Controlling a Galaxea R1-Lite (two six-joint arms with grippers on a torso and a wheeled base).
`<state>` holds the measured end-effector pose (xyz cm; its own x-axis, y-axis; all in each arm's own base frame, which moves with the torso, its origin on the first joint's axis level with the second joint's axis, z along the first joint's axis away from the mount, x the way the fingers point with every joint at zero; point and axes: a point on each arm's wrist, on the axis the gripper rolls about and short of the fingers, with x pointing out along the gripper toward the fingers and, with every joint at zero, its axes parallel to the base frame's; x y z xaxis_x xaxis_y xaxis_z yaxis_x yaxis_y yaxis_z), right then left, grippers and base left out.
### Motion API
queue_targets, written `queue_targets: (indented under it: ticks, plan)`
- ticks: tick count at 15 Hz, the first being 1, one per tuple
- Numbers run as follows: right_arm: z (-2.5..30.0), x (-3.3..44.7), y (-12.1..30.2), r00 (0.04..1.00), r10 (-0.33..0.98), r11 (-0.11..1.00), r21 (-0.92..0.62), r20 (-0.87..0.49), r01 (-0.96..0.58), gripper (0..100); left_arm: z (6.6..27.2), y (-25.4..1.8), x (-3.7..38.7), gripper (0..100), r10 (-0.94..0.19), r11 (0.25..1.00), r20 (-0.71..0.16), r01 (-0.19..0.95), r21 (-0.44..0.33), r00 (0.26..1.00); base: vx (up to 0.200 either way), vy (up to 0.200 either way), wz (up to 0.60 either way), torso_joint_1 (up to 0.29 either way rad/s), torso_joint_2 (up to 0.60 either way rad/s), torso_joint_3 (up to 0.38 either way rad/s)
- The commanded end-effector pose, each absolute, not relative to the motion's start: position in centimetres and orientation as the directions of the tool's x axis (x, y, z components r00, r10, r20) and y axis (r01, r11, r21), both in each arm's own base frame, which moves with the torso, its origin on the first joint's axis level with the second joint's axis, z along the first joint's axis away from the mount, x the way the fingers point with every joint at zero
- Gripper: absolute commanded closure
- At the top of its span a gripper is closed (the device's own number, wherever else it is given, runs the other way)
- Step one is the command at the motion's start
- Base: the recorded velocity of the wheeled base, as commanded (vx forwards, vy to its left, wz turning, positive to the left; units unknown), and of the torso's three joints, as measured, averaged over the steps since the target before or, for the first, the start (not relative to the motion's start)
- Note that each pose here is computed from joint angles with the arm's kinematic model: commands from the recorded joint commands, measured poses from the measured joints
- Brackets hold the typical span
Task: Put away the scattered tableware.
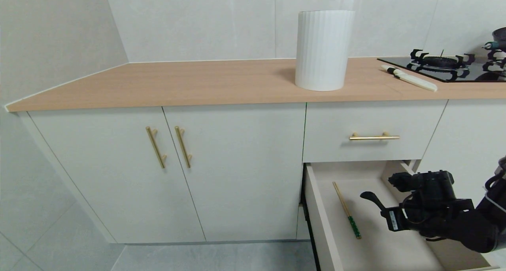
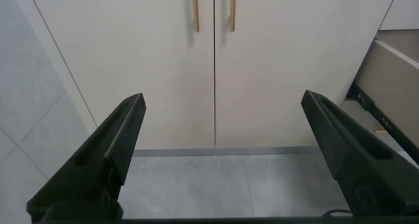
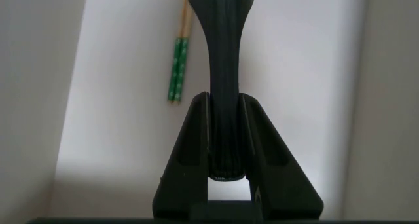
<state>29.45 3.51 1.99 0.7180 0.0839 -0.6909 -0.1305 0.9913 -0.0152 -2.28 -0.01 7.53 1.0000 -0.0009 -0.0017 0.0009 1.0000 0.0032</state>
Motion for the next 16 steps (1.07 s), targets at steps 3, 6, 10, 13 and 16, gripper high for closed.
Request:
queue_targets:
  ticks: [3, 6, 10, 13, 16]
  plan:
    - [-0.7, 31.7, 5.2, 0.692, 0.077, 0.991, -0.021, -0.717, -0.133, 100, 7.5, 0.0, -2.3, 0, 0.000, 1.000, -0.002, 0.000, 0.003, 1.000, 0.000, 0.000, 0.00, 0.000, 0.00, 0.000]
    - [-3.4, 32.8, 5.2, 0.684, 0.050, 0.994, -0.027, -0.728, -0.101, 100, 7.5, 0.0, -2.3, 0, 0.000, 1.000, -0.002, 0.000, 0.003, 1.000, 0.000, 0.000, 0.00, 0.000, 0.00, 0.000]
    - [-6.5, 33.5, 5.2, 0.700, -0.029, 0.995, -0.089, -0.714, -0.049, 100, 7.5, 0.0, -2.3, 0, 0.000, 1.000, -0.002, 0.000, 0.003, 1.000, 0.000, 0.000, 0.00, 0.000, 0.00, 0.000]
    - [-6.7, 33.7, 5.2, 0.701, -0.029, 0.995, -0.090, -0.713, -0.050, 100, 7.5, 0.0, -2.3, 0, 0.000, 1.000, -0.002, 0.000, 0.003, 1.000, 0.000, 0.000, 0.00, 0.000, 0.00, 0.000]
    - [-7.2, 33.9, 5.2, 0.697, -0.030, 0.994, -0.091, -0.717, -0.051, 100, 7.5, 0.0, -2.3, 0, 0.000, 1.000, -0.002, 0.000, 0.003, 1.000, 0.000, 0.000, 0.00, 0.000, 0.00, 0.000]
